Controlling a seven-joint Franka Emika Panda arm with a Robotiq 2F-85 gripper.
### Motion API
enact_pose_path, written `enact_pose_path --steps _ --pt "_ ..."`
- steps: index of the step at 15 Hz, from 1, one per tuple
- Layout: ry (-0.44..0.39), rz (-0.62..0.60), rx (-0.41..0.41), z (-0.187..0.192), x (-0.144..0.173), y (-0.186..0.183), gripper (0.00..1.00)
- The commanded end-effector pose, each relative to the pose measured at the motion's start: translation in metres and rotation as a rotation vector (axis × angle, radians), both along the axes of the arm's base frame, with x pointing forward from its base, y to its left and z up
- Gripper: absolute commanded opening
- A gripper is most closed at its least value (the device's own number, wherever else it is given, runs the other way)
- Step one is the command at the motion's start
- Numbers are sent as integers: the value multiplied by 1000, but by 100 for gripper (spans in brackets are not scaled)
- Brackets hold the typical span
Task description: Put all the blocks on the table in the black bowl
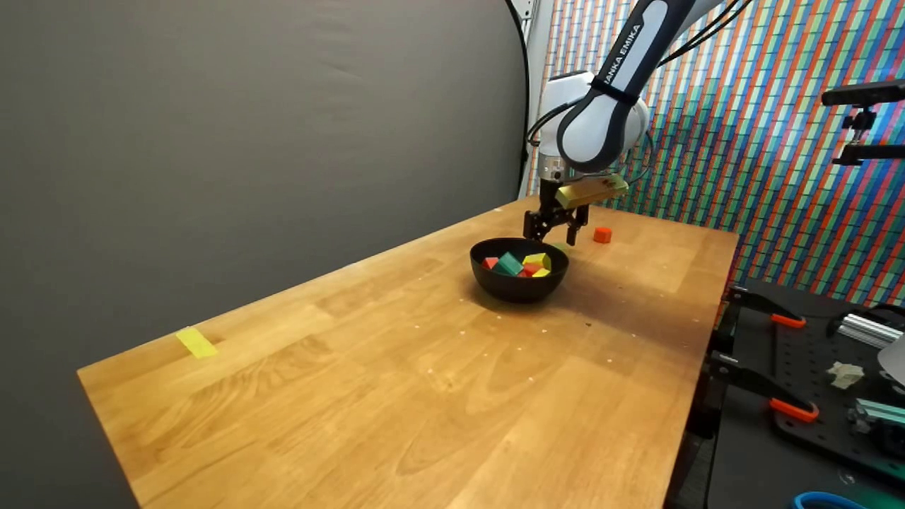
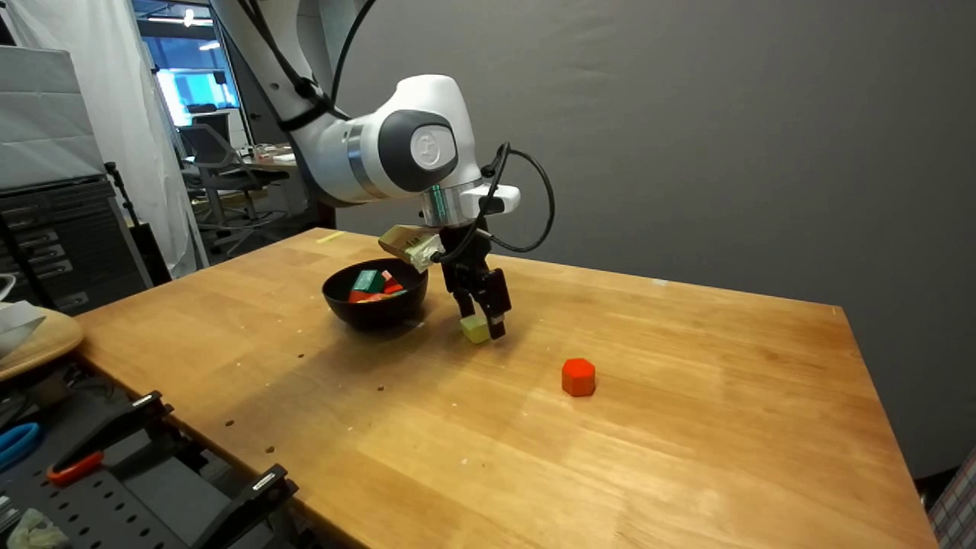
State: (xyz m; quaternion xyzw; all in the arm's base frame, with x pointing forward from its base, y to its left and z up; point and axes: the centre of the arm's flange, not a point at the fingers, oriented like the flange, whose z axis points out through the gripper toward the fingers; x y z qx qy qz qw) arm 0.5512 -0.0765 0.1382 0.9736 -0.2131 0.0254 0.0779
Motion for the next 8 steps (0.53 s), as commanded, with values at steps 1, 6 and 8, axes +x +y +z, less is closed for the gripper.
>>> enact_pose_path --steps 1,6,8 --pt "3 14 63 -3 -2 2 65" --pt "-17 -15 84 8 -3 2 26" --pt "-36 -26 36 32 -3 4 15"
